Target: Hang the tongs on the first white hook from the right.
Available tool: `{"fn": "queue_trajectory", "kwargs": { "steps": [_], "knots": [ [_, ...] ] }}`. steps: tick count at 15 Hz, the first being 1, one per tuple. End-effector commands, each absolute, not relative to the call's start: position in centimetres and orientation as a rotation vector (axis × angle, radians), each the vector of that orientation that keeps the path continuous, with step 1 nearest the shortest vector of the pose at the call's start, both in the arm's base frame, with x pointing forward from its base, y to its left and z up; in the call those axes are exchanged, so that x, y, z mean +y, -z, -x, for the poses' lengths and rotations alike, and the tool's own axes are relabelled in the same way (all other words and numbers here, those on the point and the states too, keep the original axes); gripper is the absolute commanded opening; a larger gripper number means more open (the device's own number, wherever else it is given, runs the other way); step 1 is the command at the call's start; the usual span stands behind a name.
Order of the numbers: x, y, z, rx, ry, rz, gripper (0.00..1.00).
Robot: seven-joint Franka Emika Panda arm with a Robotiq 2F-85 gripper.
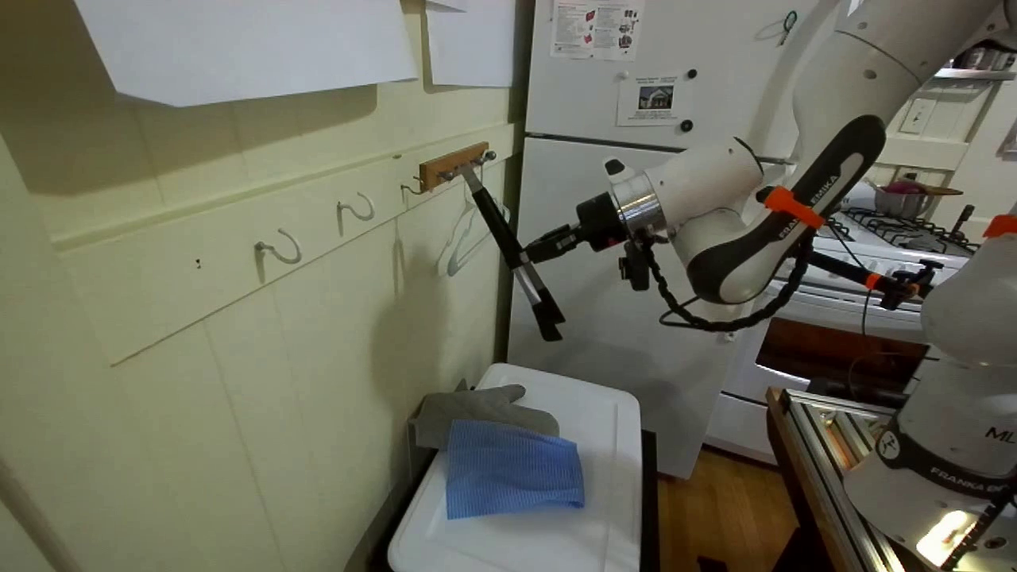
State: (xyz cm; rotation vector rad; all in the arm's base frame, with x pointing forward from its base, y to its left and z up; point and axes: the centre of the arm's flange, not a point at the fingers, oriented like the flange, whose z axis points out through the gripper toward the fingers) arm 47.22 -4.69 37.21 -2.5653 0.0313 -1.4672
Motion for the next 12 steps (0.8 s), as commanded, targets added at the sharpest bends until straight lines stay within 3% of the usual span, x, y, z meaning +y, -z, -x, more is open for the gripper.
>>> {"fn": "queue_trajectory", "kwargs": {
  "steps": [1, 3, 4, 12],
  "knots": [
    [-5.5, -41.2, -48.5, 0.032, 1.493, 2.579, 0.02],
    [-6.0, -41.8, -49.3, 0.048, 1.504, 2.575, 0.02],
    [-5.2, -39.5, -48.9, 0.034, 1.517, 2.552, 0.08],
    [-5.5, -39.5, -49.8, 0.045, 1.505, 2.519, 0.02]
  ]
}}
